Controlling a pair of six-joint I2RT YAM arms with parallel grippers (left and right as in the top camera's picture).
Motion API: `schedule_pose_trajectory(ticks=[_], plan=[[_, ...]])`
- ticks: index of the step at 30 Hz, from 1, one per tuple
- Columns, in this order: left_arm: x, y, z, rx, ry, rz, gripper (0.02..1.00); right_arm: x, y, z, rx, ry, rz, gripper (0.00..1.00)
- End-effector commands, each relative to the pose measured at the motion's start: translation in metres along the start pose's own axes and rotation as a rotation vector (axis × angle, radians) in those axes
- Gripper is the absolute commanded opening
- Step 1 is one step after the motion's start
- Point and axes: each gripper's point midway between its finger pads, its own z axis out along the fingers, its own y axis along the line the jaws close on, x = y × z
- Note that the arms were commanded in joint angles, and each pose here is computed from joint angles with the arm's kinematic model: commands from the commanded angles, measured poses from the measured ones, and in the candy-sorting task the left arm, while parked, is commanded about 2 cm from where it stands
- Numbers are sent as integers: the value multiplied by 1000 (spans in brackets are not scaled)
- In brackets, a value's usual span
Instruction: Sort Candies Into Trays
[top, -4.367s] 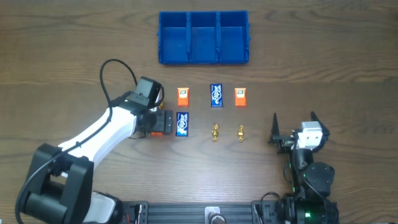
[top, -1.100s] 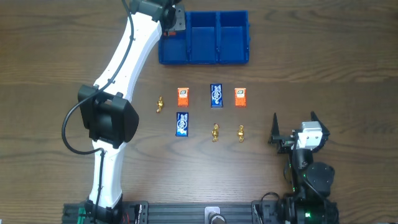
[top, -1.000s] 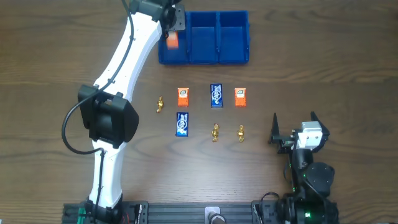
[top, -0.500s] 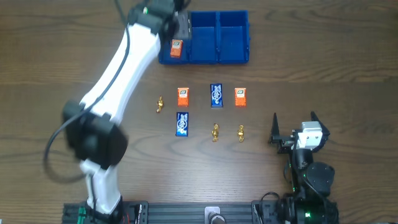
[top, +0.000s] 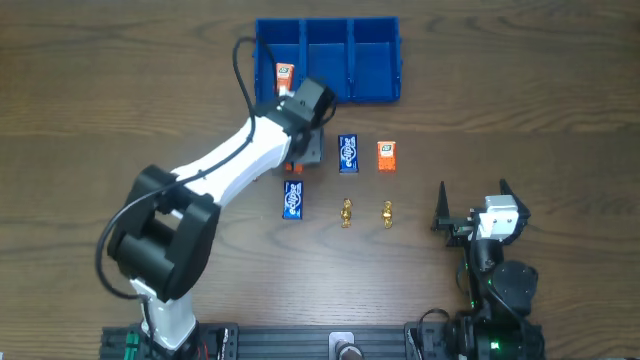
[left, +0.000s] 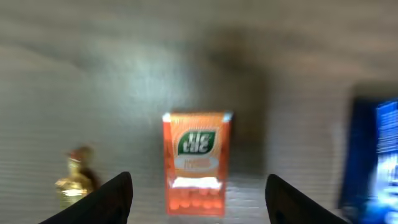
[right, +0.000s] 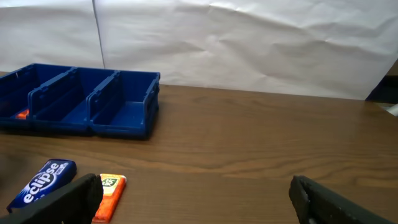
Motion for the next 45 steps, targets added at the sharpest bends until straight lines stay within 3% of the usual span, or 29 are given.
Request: schedule_pose_trajectory(ticks=[1,17,19,25,36,41,45], plan=[[9,-1,9,22,21,-31,689,1,2,0,-9,0,-13,998],[16,3,25,8,45,-26,682,1,2,0,-9,0,-13,998],[16,3,26,6,47,-29,656,1,2,0,-9,0,-13,996],[16,3,26,7,47,-34,454,1,2,0,-9,0,-13,998],[10,3,22,14,29,-39,329,1,2,0,-9,0,-13,998],[-23,4,-18,25,-75,-60,318,1,2,0,-9,0,-13,998],[-88,14,-98,32,-277,-76,323,1,2,0,-9,0,-13,998]])
